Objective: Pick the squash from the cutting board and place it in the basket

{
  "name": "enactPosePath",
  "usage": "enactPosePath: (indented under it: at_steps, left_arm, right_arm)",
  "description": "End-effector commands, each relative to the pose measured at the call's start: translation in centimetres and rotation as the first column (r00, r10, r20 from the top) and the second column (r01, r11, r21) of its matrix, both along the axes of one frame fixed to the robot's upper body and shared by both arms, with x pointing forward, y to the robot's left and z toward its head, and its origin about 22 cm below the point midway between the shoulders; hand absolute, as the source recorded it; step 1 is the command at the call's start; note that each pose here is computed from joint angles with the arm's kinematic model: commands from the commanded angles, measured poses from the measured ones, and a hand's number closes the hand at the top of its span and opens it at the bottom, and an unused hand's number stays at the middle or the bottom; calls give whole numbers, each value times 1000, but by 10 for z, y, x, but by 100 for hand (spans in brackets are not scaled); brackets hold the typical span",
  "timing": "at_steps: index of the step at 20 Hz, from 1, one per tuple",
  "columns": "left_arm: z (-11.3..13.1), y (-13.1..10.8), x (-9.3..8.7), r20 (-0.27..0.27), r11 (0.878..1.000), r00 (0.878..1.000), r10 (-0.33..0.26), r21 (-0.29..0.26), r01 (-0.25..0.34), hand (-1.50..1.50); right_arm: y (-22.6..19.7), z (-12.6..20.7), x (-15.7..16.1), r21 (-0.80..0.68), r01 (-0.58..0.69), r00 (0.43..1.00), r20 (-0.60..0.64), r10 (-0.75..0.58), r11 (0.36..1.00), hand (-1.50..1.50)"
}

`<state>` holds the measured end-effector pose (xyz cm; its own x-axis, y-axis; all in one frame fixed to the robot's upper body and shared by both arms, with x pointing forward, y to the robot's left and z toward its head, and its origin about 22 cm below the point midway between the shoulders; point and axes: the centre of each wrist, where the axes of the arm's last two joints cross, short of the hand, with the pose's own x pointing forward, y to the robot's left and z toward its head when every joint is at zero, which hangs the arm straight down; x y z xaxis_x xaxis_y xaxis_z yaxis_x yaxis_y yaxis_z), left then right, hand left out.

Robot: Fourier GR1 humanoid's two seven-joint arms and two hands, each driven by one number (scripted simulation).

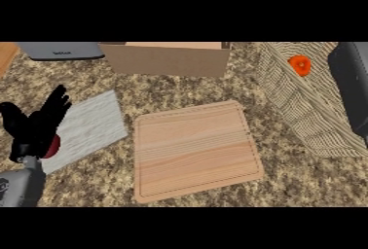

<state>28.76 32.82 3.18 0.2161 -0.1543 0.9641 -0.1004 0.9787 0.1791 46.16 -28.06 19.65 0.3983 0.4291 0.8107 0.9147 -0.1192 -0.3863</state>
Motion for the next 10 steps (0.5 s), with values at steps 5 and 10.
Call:
enactPosePath:
  at_steps: [5, 10]
  left_arm:
    - [-10, 18, -17, -33, 998, 997, 69, 1, -69, 0]
    - [-17, 18, -24, -39, 995, 995, 96, 4, -96, 0]
  right_arm:
    - [1, 1, -22, 214, 7, 979, 199, -50, 977, -150]
    - [22, -51, -45, 282, -52, 993, 113, 21, 958, -150]
